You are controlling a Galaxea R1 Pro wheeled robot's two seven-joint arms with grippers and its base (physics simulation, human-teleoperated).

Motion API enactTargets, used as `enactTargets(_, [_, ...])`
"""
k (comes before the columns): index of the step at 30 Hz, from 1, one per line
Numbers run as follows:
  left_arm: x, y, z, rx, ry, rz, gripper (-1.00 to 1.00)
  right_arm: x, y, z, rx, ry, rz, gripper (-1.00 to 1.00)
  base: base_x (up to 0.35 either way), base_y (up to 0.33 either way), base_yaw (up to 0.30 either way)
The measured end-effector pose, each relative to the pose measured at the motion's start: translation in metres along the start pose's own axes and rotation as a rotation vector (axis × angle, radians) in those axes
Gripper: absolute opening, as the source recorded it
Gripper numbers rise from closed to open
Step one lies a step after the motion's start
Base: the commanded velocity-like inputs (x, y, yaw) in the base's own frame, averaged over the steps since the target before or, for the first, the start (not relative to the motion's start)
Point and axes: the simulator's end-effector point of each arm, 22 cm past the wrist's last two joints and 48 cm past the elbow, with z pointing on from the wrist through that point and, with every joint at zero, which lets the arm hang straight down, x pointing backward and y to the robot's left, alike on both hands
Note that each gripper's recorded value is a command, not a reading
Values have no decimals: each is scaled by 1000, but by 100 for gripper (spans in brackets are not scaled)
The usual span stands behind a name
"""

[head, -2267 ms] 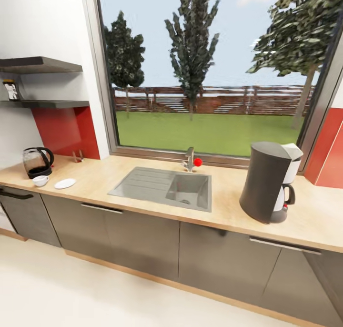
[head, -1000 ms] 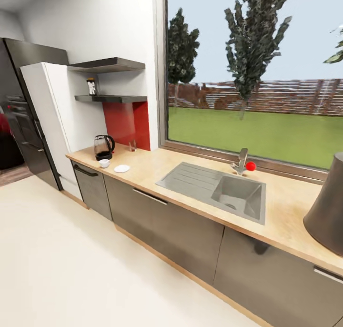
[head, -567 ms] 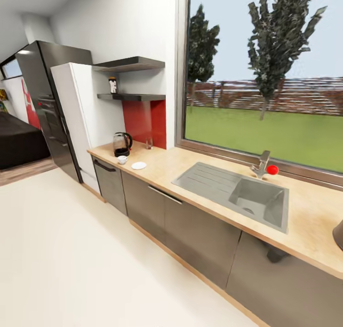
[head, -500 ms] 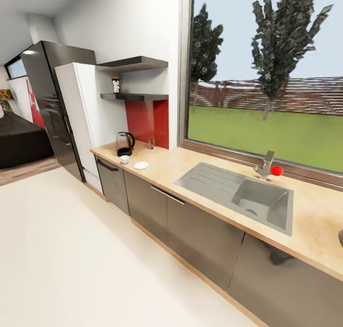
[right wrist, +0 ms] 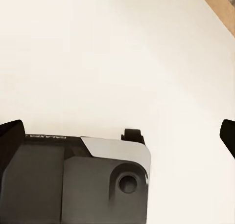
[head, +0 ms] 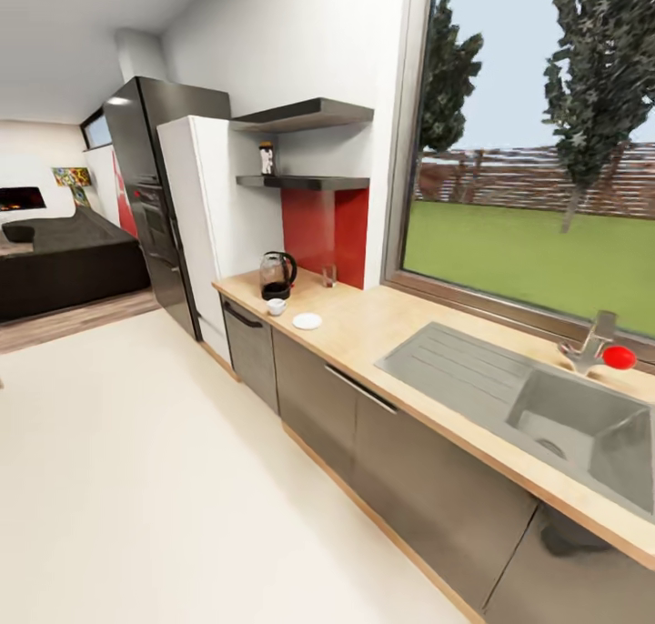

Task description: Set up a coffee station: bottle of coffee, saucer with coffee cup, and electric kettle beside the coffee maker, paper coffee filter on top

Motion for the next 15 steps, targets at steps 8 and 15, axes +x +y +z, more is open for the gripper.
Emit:
enactTargets(8, [2,0,0,0,5,1,100,3,0,1,0,6,-1,100,319,170,267])
enactTargets(15, [3,0,0,-1,9,2,100,6,0,2,-1,14,-1,100,299,214,267])
